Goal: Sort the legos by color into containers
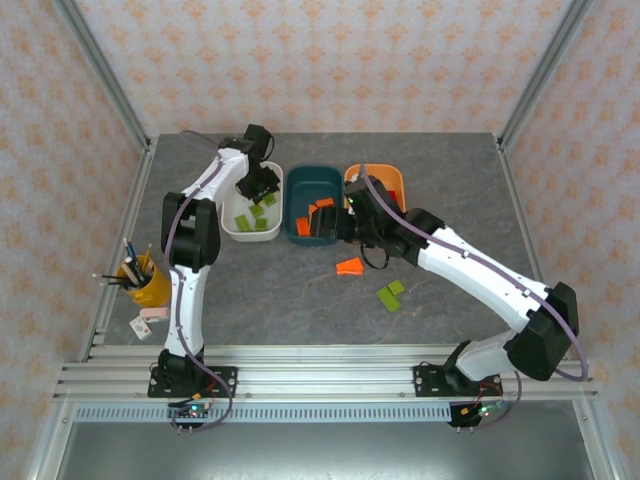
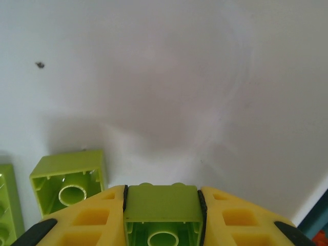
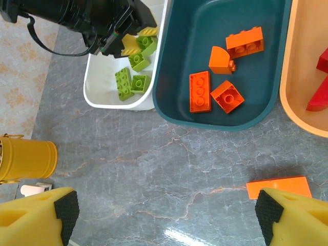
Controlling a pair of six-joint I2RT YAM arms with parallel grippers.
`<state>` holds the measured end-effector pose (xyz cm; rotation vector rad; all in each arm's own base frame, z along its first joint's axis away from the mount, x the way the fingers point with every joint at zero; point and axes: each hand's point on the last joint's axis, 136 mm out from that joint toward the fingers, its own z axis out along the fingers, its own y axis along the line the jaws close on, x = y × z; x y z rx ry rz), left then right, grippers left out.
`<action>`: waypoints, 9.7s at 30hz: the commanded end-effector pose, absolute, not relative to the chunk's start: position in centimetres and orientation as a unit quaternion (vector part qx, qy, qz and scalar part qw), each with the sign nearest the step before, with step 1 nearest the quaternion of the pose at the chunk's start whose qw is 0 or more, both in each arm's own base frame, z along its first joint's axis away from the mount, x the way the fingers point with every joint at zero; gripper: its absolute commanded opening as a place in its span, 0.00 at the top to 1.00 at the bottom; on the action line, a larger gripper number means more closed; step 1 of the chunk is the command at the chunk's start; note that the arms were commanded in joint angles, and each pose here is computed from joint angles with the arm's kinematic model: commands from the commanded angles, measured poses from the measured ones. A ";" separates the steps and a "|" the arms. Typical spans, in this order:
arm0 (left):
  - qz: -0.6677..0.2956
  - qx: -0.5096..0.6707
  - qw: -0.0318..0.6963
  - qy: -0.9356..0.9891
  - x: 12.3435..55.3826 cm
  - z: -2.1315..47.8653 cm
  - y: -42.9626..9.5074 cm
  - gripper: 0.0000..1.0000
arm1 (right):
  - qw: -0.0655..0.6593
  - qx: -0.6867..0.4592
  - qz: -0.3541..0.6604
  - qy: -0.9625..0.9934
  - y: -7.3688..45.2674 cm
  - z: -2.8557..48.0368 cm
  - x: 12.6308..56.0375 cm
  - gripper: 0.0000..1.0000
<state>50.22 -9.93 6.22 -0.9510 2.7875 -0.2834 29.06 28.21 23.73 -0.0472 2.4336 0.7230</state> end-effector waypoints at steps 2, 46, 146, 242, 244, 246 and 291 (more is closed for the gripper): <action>-0.087 -0.333 0.074 0.936 48.6 6.2 -9.4 0.69 | 0.292 0.000 0.257 0.921 27.8 23.2 29.8 0.09; -0.187 -0.142 0.266 0.935 19.7 17.8 -12.0 0.25 | 0.055 0.453 0.147 0.877 26.8 4.1 29.1 0.26; -0.104 -0.031 0.065 0.992 22.0 8.8 -39.2 0.23 | 0.283 0.264 0.060 0.920 4.8 23.3 16.6 0.45; 0.059 -0.247 0.135 0.958 51.7 7.3 -5.3 0.67 | 0.284 0.092 0.340 0.892 26.1 25.3 29.1 0.20; 0.065 -0.249 0.128 0.958 51.6 6.6 -5.1 0.63 | 0.283 0.093 0.334 0.894 25.9 25.2 29.0 0.19; 0.069 -0.249 0.121 0.958 51.3 6.2 -5.0 0.56 | 0.283 0.094 0.330 0.896 25.6 25.1 28.8 0.19; -0.066 -0.011 0.055 0.996 27.8 4.5 -44.5 0.26 | 0.242 0.218 0.185 0.927 6.1 22.3 11.4 0.20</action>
